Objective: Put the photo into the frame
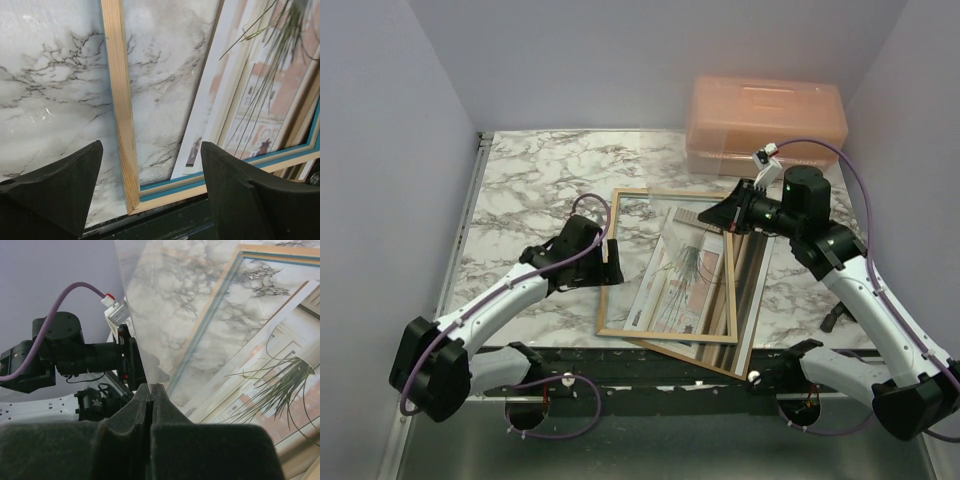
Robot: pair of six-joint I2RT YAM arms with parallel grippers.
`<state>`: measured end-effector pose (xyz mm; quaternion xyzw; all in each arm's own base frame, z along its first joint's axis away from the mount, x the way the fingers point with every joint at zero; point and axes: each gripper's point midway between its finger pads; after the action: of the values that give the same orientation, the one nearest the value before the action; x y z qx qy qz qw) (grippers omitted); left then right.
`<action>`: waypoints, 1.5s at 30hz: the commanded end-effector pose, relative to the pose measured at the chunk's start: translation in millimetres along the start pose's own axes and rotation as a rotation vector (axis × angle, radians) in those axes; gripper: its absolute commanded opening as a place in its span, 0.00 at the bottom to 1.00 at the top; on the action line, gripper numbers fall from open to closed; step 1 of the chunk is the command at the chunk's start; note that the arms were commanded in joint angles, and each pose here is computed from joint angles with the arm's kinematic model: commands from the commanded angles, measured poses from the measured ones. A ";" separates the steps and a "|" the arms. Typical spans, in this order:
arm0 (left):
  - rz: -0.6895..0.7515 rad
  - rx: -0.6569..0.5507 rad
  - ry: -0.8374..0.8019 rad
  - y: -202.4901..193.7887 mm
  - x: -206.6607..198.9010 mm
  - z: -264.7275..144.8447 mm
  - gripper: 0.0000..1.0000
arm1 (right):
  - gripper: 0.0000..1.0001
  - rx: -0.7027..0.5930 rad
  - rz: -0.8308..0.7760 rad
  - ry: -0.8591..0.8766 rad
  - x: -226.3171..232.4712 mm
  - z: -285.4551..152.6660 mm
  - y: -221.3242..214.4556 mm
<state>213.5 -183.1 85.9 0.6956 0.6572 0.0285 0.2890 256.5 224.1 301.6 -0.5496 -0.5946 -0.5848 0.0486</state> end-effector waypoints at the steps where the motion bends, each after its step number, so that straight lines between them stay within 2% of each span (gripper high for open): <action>1: -0.019 -0.138 -0.041 17.9 -0.8 -14.1 0.84 | 0.00 0.034 0.012 0.131 30.4 -2.7 4.1; 6: -0.097 -0.209 -0.153 25.0 1.5 -25.5 0.84 | 0.00 0.067 0.057 0.191 41.7 0.6 2.9; 14: -0.199 -0.323 -0.051 23.6 47.2 -37.1 0.82 | 0.00 0.127 0.101 0.252 50.5 6.5 -0.8; 20: -0.207 -0.382 -0.047 24.4 56.2 -48.3 0.80 | 0.00 0.200 0.108 0.160 19.9 18.3 -22.9; 28: -0.212 -0.338 -0.038 22.1 59.1 -38.9 0.80 | 0.00 0.336 0.154 -0.001 -47.5 31.1 -84.7; 34: -0.242 -0.316 -0.114 31.0 50.3 -24.6 0.80 | 0.01 0.381 0.143 -0.044 -82.9 38.4 -117.6; 36: -0.258 -0.296 -0.126 32.6 50.7 -16.3 0.79 | 0.12 0.390 0.137 -0.058 -92.9 42.7 -124.1; 37: -0.268 -0.286 -0.120 34.0 53.2 -12.1 0.79 | 0.14 0.392 0.136 -0.069 -98.4 45.1 -126.6; 45: -0.331 -0.215 -0.054 32.8 75.1 17.5 0.79 | 0.17 0.308 0.179 -0.111 -126.7 60.1 -135.8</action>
<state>250.0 -117.3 64.3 0.5516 0.7459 0.0394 0.3711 225.0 232.4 113.2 -0.6156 -0.6448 -0.4142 0.1839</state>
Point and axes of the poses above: each gripper's point midway between its finger pads, its own z axis out along the fingers, its own x axis along the line the jaws close on, y = z × x, and after that the axes turned 3 degrees about z, right-handed
